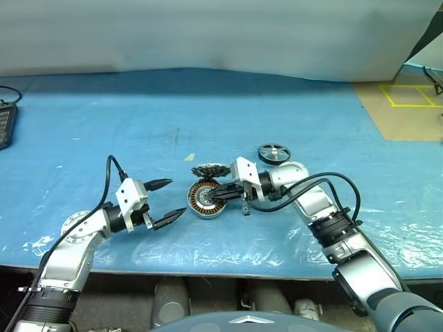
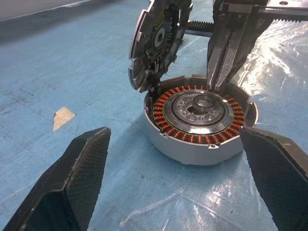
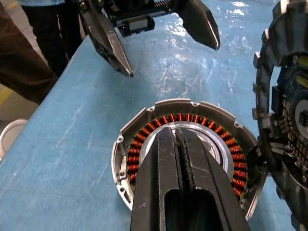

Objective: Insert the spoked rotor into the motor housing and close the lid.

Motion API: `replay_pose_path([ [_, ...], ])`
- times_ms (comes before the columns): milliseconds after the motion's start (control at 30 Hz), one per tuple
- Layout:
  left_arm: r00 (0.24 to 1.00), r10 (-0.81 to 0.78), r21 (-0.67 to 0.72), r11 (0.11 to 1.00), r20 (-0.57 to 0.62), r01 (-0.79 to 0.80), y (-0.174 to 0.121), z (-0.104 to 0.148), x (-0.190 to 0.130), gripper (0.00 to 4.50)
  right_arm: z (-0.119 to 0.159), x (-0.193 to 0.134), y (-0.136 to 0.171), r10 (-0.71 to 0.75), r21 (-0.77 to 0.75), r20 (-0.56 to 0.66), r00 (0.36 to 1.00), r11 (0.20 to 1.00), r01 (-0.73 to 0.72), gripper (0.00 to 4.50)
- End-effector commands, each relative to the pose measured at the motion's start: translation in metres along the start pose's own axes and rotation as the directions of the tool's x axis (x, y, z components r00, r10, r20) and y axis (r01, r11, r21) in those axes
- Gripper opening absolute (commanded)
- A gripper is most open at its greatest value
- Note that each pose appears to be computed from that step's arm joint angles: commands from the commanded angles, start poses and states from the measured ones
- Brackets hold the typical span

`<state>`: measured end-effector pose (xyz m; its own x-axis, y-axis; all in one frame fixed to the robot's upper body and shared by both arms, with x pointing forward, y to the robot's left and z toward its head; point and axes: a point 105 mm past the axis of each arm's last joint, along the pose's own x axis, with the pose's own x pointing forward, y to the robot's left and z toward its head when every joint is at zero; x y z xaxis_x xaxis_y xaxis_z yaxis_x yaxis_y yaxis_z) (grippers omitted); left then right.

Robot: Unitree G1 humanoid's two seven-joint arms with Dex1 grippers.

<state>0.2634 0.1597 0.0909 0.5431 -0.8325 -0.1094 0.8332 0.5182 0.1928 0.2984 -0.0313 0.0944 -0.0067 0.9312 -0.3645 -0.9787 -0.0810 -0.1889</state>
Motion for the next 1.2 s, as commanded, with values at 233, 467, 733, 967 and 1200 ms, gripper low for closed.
replay_pose_path([
  [233, 1.0, 0.004, 0.03, 1.0, 0.017, -0.005, 0.0011, 0.0025, -0.0004, 4.5, 0.0046, -0.0018, -0.0033, 0.002, -0.072, -0.035, 0.999, 0.997, -0.005, 0.05],
  [467, 1.0, 0.005, 0.031, 0.999, 0.015, -0.006, 0.0007, 0.0014, -0.001, 4.5, 0.0003, -0.0001, -0.003, 0.004, -0.074, -0.051, 0.999, 0.997, -0.008, 0.05],
  [733, 1.0, 0.005, 0.032, 0.999, 0.014, -0.006, -0.0007, 0.001, -0.0016, 4.5, 0.0002, 0.0024, -0.0056, -0.001, -0.082, -0.052, 0.999, 0.997, -0.003, 0.05],
  [967, 1.0, 0.003, 0.033, 0.999, 0.012, -0.003, -0.0008, 0.0009, -0.0012, 4.5, 0.0037, 0.0039, -0.009, -0.008, -0.087, -0.037, 0.999, 0.996, 0.005, 0.05],
  [1200, 1.0, 0.003, 0.032, 0.999, 0.013, -0.003, -0.0011, 0.002, 0.0001, 4.5, 0.0086, -0.0023, -0.0095, -0.009, -0.096, -0.03, 1.0, 0.995, 0.006, 0.05],
])
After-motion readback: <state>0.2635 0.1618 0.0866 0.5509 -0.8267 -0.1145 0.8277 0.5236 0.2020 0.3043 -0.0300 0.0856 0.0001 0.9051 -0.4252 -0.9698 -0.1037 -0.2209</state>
